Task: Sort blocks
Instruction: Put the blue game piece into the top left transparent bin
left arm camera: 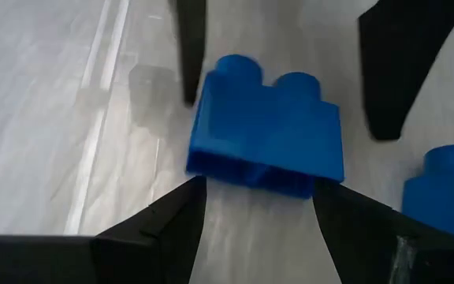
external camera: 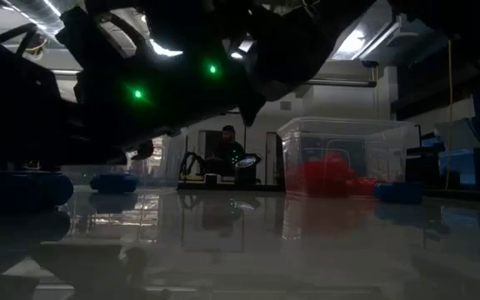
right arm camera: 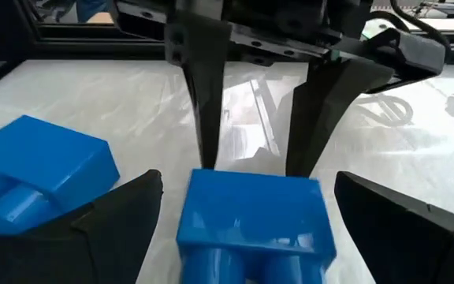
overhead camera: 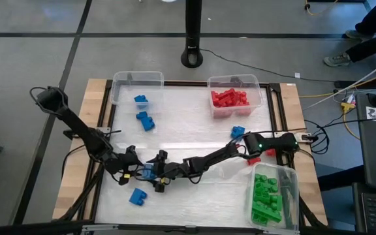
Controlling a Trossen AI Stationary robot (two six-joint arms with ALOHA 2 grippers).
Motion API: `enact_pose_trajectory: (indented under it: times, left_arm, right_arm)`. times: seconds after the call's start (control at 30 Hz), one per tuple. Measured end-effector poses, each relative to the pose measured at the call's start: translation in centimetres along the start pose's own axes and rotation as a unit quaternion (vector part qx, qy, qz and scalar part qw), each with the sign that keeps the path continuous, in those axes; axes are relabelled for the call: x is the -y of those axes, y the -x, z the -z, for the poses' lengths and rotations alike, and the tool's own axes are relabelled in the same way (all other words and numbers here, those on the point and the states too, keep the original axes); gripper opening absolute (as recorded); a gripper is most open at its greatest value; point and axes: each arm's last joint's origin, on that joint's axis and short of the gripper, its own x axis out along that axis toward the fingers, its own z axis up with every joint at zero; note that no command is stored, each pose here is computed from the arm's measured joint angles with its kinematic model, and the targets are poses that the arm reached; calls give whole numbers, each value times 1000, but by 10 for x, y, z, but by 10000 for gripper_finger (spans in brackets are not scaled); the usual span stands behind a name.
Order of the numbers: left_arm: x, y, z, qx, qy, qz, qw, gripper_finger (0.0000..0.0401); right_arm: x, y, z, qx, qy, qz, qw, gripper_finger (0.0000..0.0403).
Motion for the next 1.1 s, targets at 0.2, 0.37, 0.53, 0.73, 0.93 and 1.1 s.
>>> enact_pose_trajectory:
  times: [0.2,0.37,0.53,0.73,0.93,1.1]
  left_arm:
    - [2,-6,0,10,-4,0,1000,224]
    - [3,-10,1,14,1,-9,1000,224]
    - [2,-12,3,9,0,-16,1000,224]
    - [4,-12,0,21,-7,-7,1000,224]
    - [6,-12,-2,32,-18,1,999,224]
    - [6,-12,-2,32,-19,2,999,224]
  right_arm:
    - [0,-2,7,-3,-3,2,1000,374]
    - [1,-6,18,-17,1,6,1000,374]
    - [2,-8,26,-26,4,4,1000,374]
    - [3,-8,26,-24,20,20,999,362]
    - [2,-8,26,-23,35,20,999,295]
    - [2,-8,25,-23,47,20,998,293]
